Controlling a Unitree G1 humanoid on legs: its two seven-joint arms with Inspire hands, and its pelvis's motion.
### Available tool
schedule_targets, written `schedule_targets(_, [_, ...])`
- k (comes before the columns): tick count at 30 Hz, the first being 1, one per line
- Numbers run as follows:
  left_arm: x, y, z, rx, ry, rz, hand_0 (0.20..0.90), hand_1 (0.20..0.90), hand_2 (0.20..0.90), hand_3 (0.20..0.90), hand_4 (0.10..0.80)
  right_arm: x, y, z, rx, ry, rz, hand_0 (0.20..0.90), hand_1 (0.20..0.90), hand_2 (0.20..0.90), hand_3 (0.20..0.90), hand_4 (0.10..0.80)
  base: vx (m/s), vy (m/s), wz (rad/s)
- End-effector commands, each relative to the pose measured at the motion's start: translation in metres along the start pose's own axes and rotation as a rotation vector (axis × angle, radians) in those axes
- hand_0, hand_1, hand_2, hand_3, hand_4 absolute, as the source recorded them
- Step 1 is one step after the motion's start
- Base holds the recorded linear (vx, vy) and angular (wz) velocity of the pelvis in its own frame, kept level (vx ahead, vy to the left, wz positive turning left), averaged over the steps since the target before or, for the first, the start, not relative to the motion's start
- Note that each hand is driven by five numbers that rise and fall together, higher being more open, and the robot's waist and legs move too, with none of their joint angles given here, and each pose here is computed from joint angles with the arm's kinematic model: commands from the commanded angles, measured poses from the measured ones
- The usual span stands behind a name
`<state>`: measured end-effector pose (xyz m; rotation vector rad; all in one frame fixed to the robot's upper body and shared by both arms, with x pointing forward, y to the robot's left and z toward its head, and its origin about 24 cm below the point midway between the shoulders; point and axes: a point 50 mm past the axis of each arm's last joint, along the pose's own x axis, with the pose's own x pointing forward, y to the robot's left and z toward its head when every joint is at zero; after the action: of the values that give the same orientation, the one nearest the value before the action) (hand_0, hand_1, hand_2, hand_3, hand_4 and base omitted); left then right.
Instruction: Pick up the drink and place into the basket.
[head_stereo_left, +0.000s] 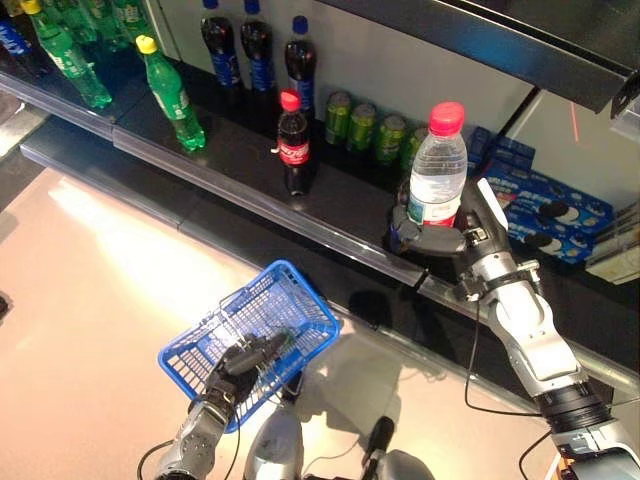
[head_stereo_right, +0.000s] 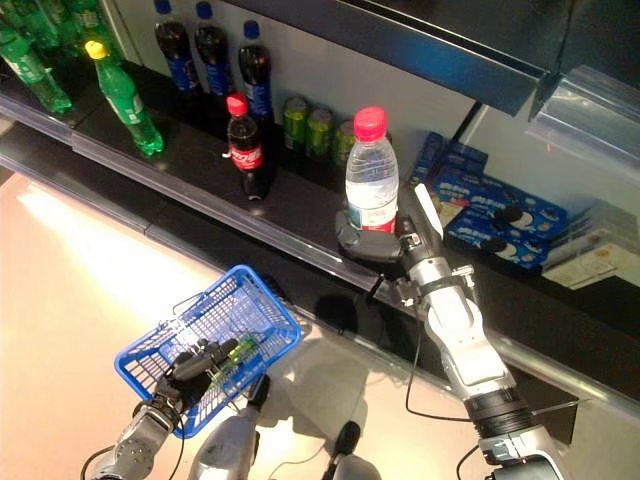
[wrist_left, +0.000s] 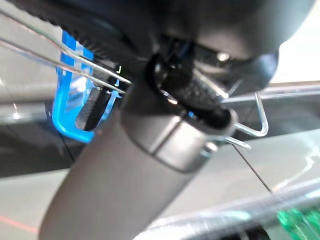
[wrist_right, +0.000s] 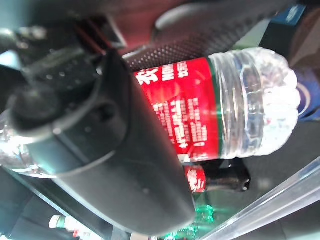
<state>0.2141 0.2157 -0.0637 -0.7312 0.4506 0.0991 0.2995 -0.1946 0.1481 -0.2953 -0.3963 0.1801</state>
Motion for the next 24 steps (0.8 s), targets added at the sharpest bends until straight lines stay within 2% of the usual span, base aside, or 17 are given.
schedule_targets(1, [0.003, -0.05, 0.043, 0.036, -0.177, -0.337, 0.3, 0.3, 0.3, 0.2, 0.1, 0.008, 0.005, 0.064, 0.065, -0.371, 0.01, 0.3, 0.3, 0.3, 0.2, 0.1, 0.03, -0.04, 0.04])
schedule_targets(13, [-0.014, -0.115, 0.072, 0.049, -0.228, -0.665, 0.3, 0.3, 0.3, 0.2, 0.1, 0.009, 0.02, 0.078, 0.085, -0.436, 0.064, 0.3, 0.3, 0.3, 0.2, 0.1, 0.014, -0.031, 0.09])
schedule_targets(24, [-0.039, -0.155, 0.085, 0.067, -0.241, -0.911, 0.3, 0.3, 0.3, 0.2, 0.1, 0.006, 0.03, 0.086, 0.088, -0.482, 0.11, 0.3, 0.3, 0.3, 0.2, 0.1, 0.001, -0.021, 0.12])
